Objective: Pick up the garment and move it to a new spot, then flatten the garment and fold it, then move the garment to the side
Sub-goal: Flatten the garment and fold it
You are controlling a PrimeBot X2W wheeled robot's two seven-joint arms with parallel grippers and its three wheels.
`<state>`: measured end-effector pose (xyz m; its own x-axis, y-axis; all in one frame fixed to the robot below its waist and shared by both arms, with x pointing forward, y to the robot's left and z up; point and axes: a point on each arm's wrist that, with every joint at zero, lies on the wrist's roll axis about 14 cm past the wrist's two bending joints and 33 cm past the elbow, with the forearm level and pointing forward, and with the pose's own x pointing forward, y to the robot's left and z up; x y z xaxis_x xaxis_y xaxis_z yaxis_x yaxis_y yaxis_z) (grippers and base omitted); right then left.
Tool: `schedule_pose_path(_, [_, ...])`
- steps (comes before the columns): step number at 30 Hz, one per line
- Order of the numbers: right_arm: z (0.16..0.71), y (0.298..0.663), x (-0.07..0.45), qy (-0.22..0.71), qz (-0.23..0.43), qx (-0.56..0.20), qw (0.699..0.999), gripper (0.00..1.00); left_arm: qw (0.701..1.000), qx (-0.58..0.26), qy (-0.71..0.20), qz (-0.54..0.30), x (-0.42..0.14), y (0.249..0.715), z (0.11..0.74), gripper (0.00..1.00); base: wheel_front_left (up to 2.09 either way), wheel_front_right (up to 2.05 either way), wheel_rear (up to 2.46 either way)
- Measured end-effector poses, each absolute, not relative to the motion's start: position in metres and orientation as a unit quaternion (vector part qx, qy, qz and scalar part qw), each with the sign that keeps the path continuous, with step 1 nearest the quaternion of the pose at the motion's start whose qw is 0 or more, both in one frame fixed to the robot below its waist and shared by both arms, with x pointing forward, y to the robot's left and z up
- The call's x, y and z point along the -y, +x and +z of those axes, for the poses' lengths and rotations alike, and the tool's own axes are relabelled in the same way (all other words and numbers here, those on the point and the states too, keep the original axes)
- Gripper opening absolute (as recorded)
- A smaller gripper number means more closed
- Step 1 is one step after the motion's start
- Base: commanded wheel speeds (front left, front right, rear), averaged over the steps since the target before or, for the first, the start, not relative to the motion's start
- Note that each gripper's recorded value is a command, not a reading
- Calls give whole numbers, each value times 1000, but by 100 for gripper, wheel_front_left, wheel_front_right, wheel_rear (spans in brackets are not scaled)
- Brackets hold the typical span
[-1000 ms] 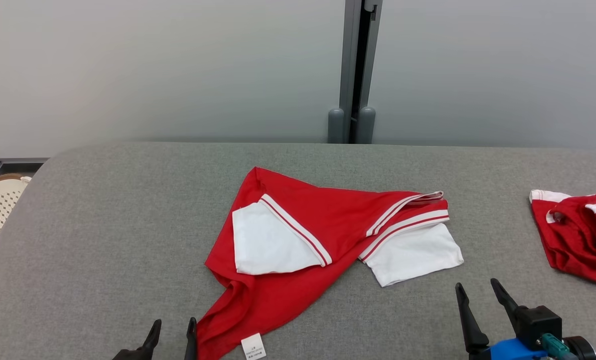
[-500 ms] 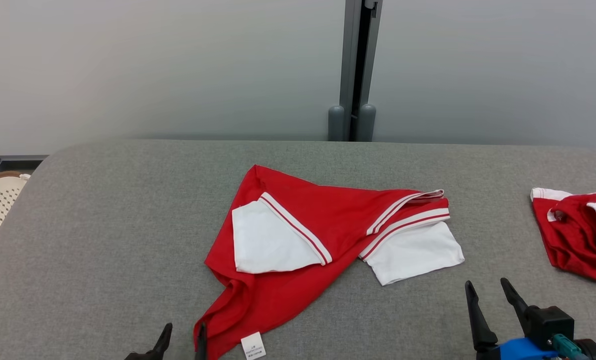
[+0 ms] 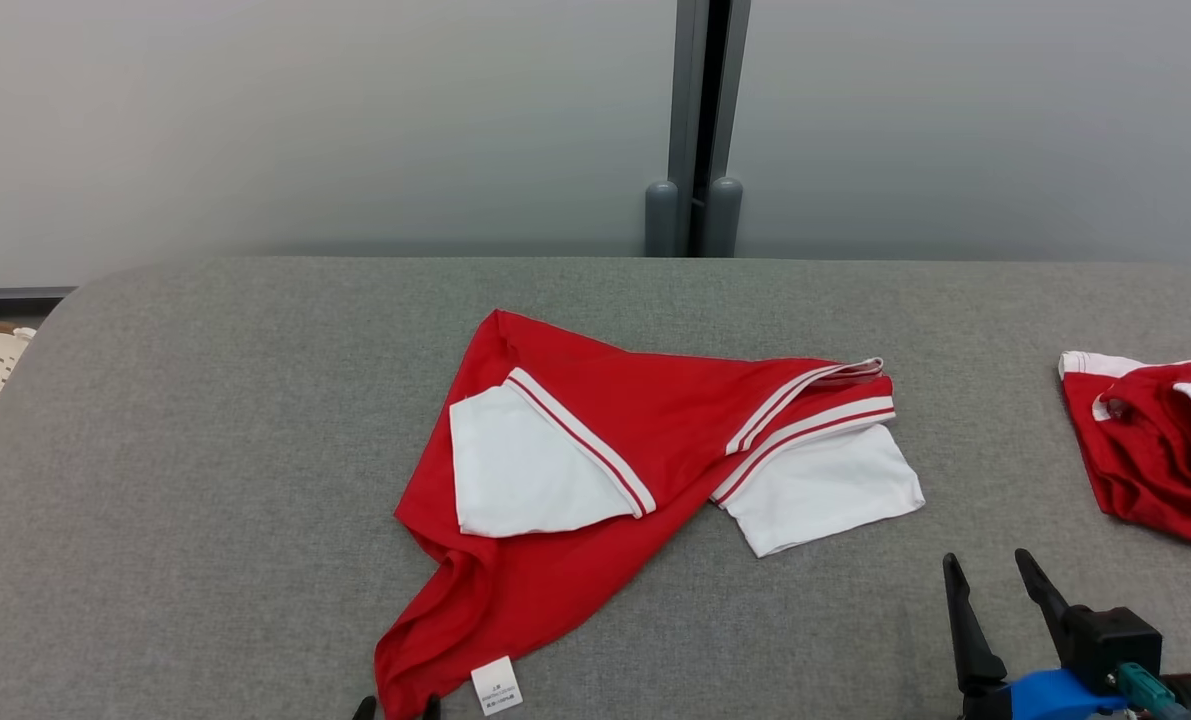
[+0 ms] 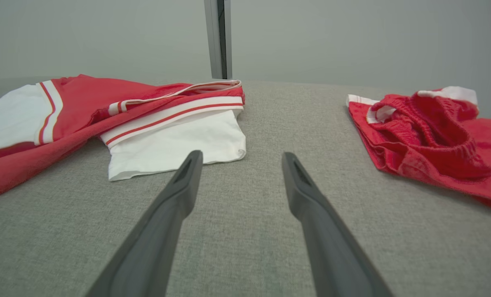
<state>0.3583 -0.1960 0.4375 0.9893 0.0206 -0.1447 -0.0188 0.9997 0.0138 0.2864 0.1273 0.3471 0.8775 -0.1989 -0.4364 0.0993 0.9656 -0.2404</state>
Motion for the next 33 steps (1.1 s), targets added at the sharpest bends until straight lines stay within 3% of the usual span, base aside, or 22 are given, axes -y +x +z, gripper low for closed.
schedule_pose_path(33, [437, 366, 186, 6, 25, -74, 997, 100, 970, -194, -95, -108, -113, 290, 370, 100, 0, 0, 0])
